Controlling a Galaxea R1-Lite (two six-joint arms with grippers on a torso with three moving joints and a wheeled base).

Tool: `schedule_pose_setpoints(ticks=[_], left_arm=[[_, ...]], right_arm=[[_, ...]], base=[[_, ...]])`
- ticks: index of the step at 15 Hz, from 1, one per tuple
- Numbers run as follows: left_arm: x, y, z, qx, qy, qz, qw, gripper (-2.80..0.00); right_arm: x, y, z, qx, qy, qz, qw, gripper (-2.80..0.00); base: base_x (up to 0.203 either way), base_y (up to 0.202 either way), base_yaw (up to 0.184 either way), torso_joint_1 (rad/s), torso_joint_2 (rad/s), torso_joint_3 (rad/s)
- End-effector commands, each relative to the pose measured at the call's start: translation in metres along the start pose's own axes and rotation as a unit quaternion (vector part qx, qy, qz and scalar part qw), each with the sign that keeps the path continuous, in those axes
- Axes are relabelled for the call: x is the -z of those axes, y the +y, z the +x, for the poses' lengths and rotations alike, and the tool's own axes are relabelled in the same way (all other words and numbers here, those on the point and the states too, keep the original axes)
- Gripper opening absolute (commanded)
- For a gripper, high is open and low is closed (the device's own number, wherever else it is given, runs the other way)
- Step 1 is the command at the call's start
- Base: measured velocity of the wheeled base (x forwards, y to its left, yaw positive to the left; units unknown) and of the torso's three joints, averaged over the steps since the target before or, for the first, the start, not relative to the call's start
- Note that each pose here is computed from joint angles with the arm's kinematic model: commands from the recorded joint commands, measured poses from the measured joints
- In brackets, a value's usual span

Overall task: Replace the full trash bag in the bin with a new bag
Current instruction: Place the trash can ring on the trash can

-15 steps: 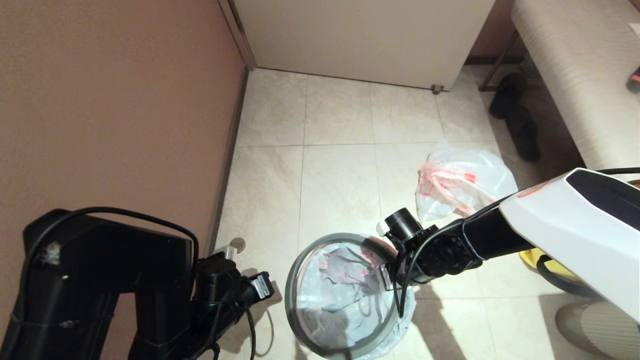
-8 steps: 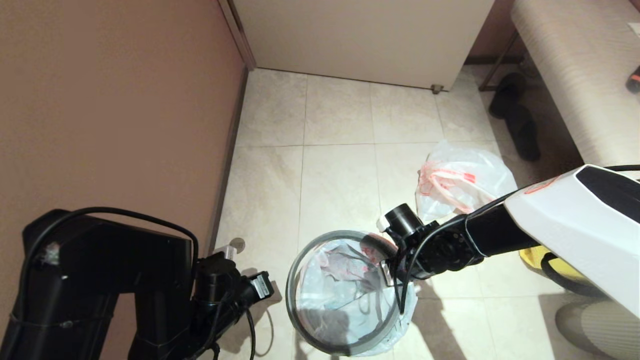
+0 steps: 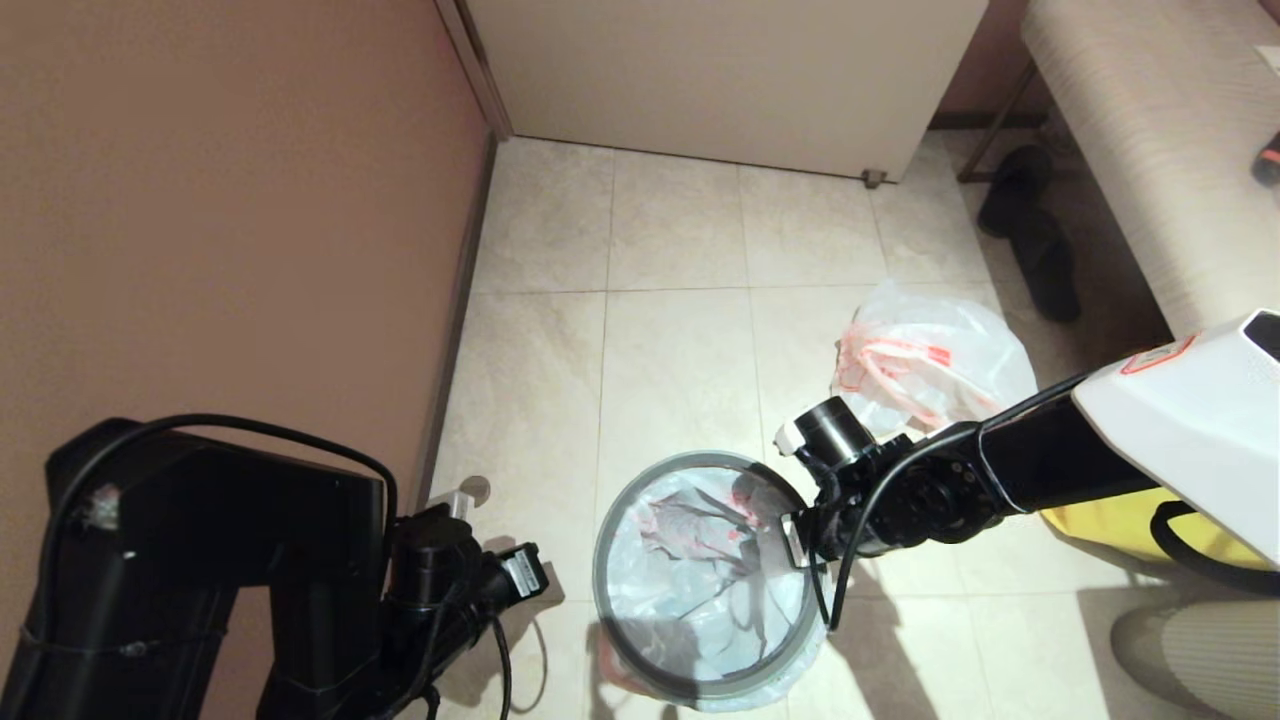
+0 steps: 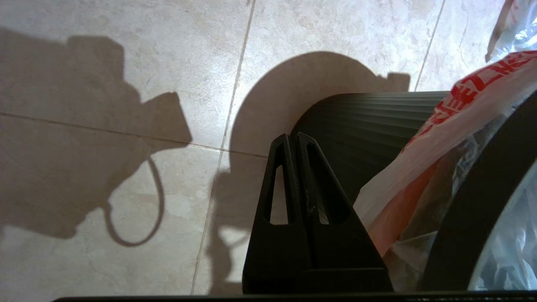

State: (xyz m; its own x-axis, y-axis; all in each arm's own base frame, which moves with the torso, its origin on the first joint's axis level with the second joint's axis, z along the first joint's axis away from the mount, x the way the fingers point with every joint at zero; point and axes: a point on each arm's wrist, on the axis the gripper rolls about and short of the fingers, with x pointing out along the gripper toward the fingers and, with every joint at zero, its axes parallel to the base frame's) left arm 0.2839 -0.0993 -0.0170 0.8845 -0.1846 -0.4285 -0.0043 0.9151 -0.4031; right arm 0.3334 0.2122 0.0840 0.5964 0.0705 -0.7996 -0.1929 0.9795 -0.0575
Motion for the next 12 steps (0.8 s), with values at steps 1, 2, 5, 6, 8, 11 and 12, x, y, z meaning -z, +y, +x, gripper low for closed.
schedule_pose_setpoints(ticks=[1, 2, 5, 6, 8, 11, 12], left_arm=[[-0.004, -0.003, -0.001, 0.012, -0.021, -0.005, 0.9997, -2.8], [-0.005, -0.003, -0.001, 0.012, -0.021, -0.005, 0.9997, -2.8], [-0.004, -0.002, -0.002, 0.011, -0.02, -0.005, 0.9997, -2.8], [-0.004, -0.002, -0.002, 0.011, -0.02, -0.005, 0.9997, -2.8], [-0.004, -0.003, -0.002, 0.012, -0.019, -0.005, 0.9997, -2.8], [-0.004, -0.003, -0.002, 0.012, -0.019, -0.005, 0.9997, -2.8], [-0.004, -0.003, -0.002, 0.011, -0.02, -0.005, 0.9997, -2.8]], right_arm=[[0.004, 0.0, 0.014, 0.009, 0.009, -0.001, 1.0, -2.8], [0.004, -0.002, 0.021, 0.02, 0.001, 0.003, 1.0, -2.8], [0.004, -0.004, 0.025, 0.025, 0.0, -0.002, 1.0, -2.8], [0.004, -0.005, 0.026, 0.026, 0.0, -0.003, 1.0, -2.8], [0.003, -0.006, 0.024, 0.027, -0.003, -0.001, 1.0, -2.8], [0.005, -0.004, 0.026, 0.027, 0.0, -0.005, 1.0, -2.8], [0.005, -0.002, 0.028, 0.027, 0.001, -0.006, 1.0, -2.8]], base=[[0.0, 0.0, 0.0, 0.0, 0.0, 0.0], [0.0, 0.0, 0.0, 0.0, 0.0, 0.0], [0.0, 0.0, 0.0, 0.0, 0.0, 0.0], [0.0, 0.0, 0.0, 0.0, 0.0, 0.0], [0.0, 0.0, 0.0, 0.0, 0.0, 0.0], [0.0, 0.0, 0.0, 0.0, 0.0, 0.0], [0.0, 0.0, 0.0, 0.0, 0.0, 0.0]])
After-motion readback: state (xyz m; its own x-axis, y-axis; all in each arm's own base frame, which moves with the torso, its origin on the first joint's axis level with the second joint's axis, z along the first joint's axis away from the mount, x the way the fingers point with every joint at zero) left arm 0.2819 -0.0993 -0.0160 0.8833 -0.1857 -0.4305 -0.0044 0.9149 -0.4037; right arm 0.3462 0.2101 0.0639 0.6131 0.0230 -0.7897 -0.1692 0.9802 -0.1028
